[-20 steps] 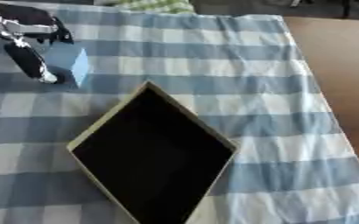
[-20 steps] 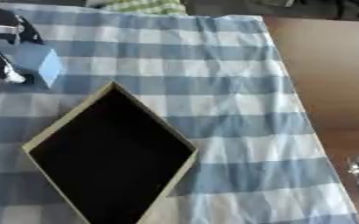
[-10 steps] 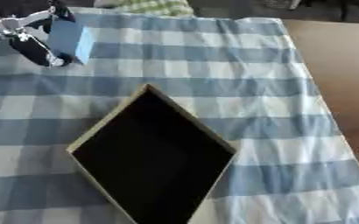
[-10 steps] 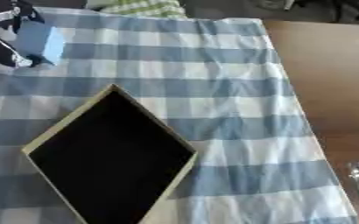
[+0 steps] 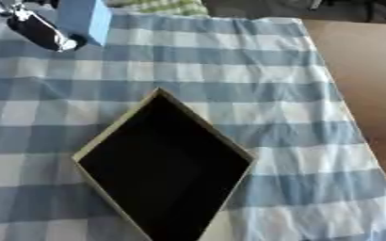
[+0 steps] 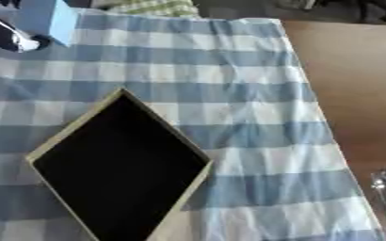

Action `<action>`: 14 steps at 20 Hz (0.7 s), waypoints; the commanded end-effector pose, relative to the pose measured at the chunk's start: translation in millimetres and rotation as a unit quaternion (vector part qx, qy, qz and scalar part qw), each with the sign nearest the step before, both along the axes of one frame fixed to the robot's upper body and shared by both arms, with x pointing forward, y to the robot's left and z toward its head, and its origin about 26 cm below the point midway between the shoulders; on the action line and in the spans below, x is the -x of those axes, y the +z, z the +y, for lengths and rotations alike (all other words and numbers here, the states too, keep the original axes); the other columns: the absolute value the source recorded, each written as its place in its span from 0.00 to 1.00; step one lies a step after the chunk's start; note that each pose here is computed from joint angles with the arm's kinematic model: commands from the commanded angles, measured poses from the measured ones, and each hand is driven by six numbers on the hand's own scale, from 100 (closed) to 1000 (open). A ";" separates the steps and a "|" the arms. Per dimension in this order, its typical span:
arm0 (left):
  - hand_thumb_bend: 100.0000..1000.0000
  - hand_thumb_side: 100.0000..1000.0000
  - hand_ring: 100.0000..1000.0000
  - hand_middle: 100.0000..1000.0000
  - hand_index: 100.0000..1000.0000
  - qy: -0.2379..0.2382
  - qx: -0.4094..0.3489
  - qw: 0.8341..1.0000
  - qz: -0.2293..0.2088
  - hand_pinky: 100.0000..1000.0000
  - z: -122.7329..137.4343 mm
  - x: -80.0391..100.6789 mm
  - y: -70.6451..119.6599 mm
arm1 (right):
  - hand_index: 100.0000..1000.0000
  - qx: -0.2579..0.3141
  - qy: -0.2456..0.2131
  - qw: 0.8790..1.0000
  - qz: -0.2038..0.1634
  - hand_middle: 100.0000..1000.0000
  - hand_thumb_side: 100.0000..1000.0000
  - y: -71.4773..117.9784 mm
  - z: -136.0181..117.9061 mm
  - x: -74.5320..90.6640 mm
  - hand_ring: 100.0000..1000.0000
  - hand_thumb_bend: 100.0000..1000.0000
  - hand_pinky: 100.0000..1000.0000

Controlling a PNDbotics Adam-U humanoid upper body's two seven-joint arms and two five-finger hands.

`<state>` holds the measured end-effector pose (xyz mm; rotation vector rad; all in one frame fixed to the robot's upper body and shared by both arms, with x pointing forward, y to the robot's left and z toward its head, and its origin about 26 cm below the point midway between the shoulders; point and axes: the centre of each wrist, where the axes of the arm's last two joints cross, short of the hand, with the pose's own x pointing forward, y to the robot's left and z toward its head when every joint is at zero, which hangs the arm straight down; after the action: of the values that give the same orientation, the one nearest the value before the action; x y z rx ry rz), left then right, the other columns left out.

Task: Pick up objects on the table and place them in the box.

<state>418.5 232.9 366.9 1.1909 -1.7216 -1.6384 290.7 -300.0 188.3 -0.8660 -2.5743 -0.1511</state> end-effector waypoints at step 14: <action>0.00 0.10 0.48 0.40 0.47 -0.222 -0.018 0.972 0.069 0.45 -66.9 132.1 -18.0 | 0.85 0.016 -0.002 1.000 -0.013 0.68 0.86 9.8 -5.8 2.4 0.79 0.00 0.74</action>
<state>293.6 168.4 342.8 0.7083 -1.9451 -1.9300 290.7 -300.7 188.9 -0.8669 -2.5775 -0.1446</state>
